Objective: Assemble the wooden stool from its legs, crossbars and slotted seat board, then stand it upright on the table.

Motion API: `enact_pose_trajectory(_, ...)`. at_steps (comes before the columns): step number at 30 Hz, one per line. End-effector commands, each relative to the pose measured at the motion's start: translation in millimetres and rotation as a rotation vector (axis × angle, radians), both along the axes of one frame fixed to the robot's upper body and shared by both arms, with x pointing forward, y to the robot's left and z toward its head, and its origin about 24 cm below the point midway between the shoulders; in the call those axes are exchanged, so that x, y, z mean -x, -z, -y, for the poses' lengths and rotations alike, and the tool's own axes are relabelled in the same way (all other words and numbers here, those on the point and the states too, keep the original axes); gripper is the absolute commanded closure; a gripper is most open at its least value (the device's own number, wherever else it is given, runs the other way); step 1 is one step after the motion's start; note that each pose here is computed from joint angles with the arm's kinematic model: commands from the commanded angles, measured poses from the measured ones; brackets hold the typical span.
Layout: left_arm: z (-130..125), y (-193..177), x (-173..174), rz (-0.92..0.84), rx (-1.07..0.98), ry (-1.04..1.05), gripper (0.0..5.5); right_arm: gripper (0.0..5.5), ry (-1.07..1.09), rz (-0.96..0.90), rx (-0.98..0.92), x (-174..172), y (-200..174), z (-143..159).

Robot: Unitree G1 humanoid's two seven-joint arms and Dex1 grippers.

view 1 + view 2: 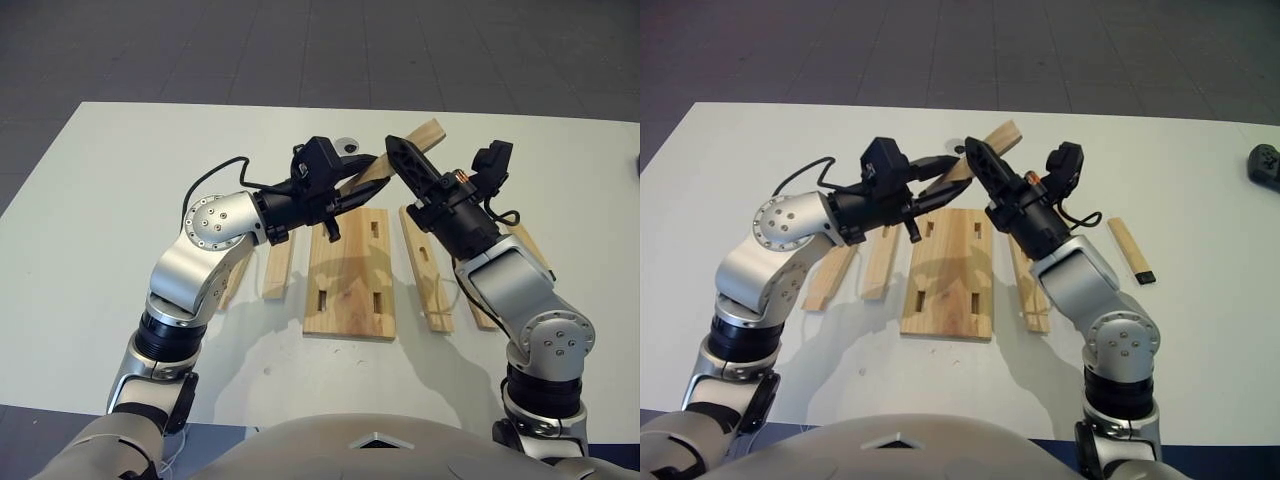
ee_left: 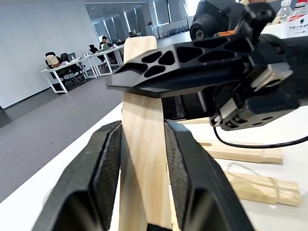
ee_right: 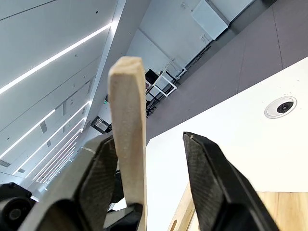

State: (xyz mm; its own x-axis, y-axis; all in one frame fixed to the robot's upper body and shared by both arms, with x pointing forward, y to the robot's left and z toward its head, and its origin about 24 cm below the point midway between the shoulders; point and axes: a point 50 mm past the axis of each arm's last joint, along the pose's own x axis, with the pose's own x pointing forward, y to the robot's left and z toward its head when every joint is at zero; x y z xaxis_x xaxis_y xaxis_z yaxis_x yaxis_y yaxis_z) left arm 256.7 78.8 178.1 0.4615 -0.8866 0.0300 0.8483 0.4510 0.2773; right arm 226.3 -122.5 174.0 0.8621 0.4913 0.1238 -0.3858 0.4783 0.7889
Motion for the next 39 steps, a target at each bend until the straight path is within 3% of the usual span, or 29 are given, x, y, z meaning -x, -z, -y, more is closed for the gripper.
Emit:
enact_pose_trajectory(1,1,6,4,-0.002,-0.017,-0.007,4.19,3.86,0.015,0.015,-0.007,3,-5,-1)
enact_pose_trajectory(8,0,11,4,-0.014,-0.033,0.003,4.19,5.08,0.017,0.041,0.013,4,-6,0)
enact_pose_trajectory(15,-1,14,4,-0.013,-0.044,-0.008,4.19,5.09,0.023,0.055,0.026,4,-7,0)
enact_pose_trajectory(16,-1,15,3,-0.021,-0.042,-0.012,3.83,5.09,0.030,0.057,0.026,3,-7,1)
enact_pose_trajectory(21,-11,15,-5,-0.032,-0.053,-0.070,3.03,5.09,0.167,0.094,0.062,-1,-12,20)
enact_pose_trajectory(25,-26,14,-14,-0.066,-0.048,-0.101,2.30,5.09,0.356,0.135,0.219,-2,-14,47)
enact_pose_trajectory(30,-63,-9,-45,-0.080,0.129,-0.403,1.45,5.09,0.510,0.113,0.497,14,-4,75)
enact_pose_trajectory(34,-77,-6,-57,-0.088,0.163,-0.602,0.76,5.09,0.488,0.044,0.578,23,18,72)
enact_pose_trajectory(39,-69,8,-54,-0.105,0.135,-0.636,0.10,5.09,0.454,-0.007,0.581,21,41,64)
